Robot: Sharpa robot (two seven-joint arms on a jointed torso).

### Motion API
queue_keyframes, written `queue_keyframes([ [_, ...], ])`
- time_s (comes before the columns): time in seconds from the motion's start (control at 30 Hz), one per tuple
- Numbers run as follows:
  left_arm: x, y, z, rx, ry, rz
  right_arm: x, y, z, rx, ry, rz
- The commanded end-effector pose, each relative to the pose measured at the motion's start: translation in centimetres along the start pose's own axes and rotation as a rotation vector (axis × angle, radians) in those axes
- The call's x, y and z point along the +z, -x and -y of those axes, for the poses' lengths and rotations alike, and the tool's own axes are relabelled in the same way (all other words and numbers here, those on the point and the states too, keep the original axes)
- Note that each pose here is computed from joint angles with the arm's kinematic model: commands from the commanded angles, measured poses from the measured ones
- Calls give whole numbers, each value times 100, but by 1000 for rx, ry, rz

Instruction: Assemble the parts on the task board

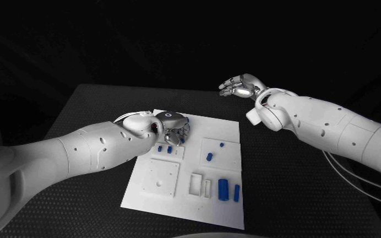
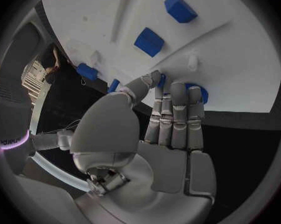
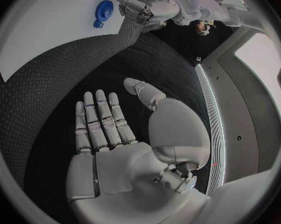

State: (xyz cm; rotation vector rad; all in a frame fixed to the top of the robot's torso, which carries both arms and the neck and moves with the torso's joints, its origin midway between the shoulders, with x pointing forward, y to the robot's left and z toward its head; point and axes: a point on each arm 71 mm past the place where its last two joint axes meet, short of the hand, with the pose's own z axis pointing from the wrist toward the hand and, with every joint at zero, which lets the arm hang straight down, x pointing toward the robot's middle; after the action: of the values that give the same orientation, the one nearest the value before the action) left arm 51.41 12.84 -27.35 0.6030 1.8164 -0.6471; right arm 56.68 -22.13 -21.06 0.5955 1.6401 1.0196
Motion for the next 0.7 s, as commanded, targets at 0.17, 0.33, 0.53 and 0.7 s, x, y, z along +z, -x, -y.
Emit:
queue_keyframes([
  [0.17,-103,54,11,-65,-15,58,-7,1,-4,-4,12,-7],
  [0.33,-149,171,-3,-104,-8,80,-12,5,-2,-4,12,-7],
  [0.53,-255,264,-85,-127,10,70,-19,22,10,-5,10,-4],
  [0.7,-344,285,-207,-123,42,61,-25,32,16,-5,8,-3],
])
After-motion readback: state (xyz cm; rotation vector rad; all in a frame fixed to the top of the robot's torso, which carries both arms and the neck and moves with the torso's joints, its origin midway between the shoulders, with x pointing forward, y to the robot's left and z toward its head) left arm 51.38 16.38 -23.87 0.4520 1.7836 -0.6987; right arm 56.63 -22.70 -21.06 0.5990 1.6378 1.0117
